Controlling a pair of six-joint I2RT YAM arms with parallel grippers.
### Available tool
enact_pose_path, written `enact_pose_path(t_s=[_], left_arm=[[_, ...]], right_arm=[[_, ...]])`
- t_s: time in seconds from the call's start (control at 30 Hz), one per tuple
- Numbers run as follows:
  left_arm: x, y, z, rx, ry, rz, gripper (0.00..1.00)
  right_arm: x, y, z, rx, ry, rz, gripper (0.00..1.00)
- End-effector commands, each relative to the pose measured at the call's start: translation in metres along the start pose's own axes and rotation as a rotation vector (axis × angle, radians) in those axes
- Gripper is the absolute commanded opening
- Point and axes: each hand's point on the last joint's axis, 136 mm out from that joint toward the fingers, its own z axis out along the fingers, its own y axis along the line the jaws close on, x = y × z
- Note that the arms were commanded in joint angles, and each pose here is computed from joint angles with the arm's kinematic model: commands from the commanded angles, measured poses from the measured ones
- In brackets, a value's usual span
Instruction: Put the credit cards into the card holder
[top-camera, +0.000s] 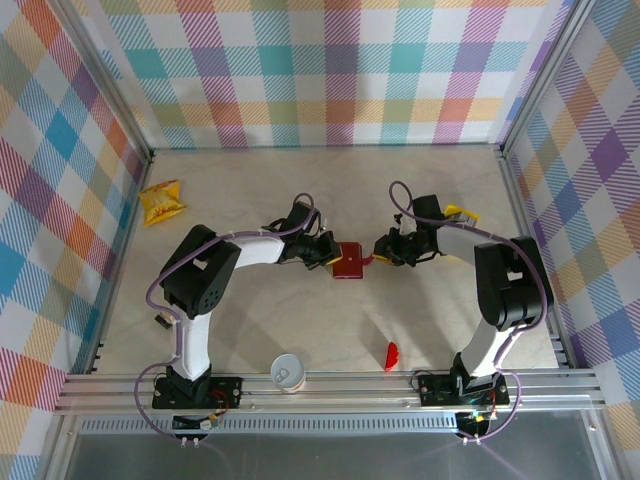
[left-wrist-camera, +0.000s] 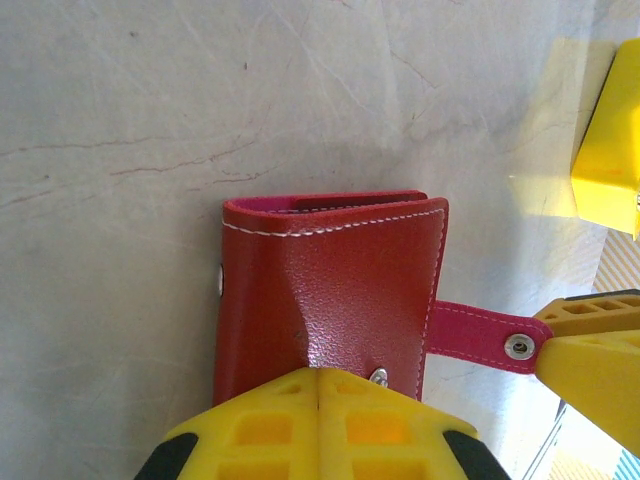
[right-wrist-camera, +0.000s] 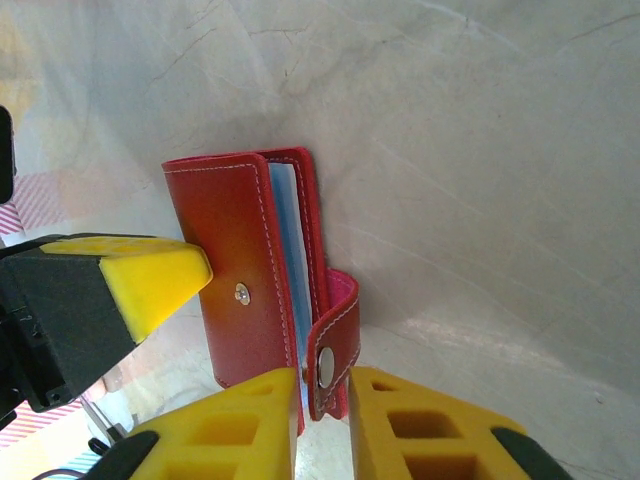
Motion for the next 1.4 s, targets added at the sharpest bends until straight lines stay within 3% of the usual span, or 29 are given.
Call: enact_pose_path(t_s=[0.0,0.23,0.5,1.37], left_arm=[[0.01,0.017,0.011,-0.05,0.037,-0.012,0.0],[0.011,0.018,0.012,-0.052,0.035,-0.013,0.0],[0.011,0.019,0.013,-0.052,0.037,-0.014,0.0],[0.011,0.014,0.016,-0.012,0.037,-0.011,0.0]], right_arm=[[-0.01,0.011,-0.01,-0.011,-0.031,-0.035,0.17],[-0.012,0.017,-0.012,-0.041,-0.042,-0.06,0.0],[0.002,0.033,0.003,-0.068,0.034,-0.141,0.0],[0.014,0.034,0.039,0.147,0.215,-0.261,0.0]])
